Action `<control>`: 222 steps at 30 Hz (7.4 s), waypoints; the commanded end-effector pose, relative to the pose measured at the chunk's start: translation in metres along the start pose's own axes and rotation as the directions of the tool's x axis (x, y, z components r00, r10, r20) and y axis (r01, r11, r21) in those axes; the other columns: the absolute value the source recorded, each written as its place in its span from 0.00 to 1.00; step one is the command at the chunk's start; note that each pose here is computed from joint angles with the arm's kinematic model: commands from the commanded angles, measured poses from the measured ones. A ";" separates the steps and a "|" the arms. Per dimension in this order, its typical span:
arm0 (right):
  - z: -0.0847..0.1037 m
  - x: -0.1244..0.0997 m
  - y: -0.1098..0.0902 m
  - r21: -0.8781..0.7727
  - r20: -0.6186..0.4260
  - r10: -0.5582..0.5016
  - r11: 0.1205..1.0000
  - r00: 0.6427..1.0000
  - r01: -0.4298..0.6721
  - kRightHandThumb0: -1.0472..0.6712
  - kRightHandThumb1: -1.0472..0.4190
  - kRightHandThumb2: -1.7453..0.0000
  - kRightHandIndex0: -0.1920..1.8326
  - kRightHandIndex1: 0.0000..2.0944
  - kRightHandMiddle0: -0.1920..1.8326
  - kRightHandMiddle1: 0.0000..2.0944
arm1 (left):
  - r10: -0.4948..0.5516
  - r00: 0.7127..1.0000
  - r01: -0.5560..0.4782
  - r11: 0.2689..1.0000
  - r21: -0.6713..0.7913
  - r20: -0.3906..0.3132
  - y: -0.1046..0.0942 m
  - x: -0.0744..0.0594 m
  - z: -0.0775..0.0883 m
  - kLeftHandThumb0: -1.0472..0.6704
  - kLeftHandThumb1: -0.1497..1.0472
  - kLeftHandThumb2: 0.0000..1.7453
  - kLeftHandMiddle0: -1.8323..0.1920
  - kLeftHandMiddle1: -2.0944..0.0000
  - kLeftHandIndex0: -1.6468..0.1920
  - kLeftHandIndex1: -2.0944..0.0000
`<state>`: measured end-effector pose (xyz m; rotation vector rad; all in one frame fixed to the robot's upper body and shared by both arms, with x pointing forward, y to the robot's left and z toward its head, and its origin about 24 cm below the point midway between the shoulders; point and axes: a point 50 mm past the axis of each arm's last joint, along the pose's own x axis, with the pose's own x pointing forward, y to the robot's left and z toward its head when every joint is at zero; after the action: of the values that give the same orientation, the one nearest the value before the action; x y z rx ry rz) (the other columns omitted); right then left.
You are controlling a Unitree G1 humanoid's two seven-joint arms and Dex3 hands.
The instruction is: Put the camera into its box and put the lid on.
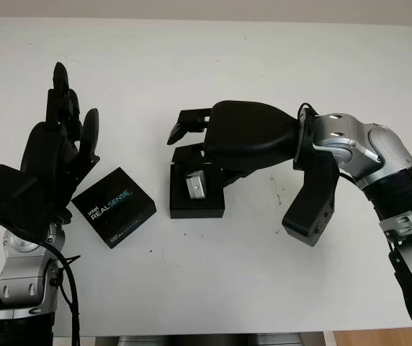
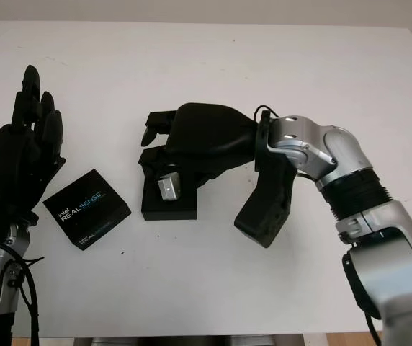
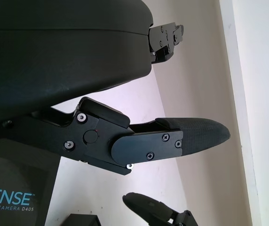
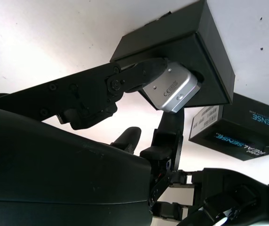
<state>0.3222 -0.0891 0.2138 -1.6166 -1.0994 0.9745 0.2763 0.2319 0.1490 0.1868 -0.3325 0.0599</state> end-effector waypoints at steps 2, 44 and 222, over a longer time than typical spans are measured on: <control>0.002 0.002 -0.004 -0.028 0.019 -0.006 1.000 1.000 0.006 0.39 0.09 0.97 0.14 0.37 0.21 0.44 | 0.006 1.000 -0.006 1.000 0.002 0.002 0.000 -0.004 0.001 0.14 1.00 0.30 1.00 1.00 1.00 1.00; -0.001 -0.001 -0.004 -0.026 0.010 -0.006 1.000 1.000 0.007 0.32 0.06 0.96 0.13 0.50 0.30 0.72 | 0.017 1.000 -0.017 1.000 0.003 0.005 0.000 -0.006 0.001 0.15 1.00 0.30 1.00 1.00 1.00 1.00; 0.007 -0.046 0.020 0.368 -0.441 -0.170 0.861 0.881 0.350 0.29 0.10 0.97 0.16 0.36 0.28 0.42 | 0.028 0.998 -0.028 1.000 0.001 -0.048 0.000 -0.009 0.003 0.23 1.00 0.22 1.00 1.00 1.00 1.00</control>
<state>0.3096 -0.1345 0.1945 -1.1693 -0.7096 0.6154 0.2679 0.2309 0.1459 0.1796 -0.2749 0.0946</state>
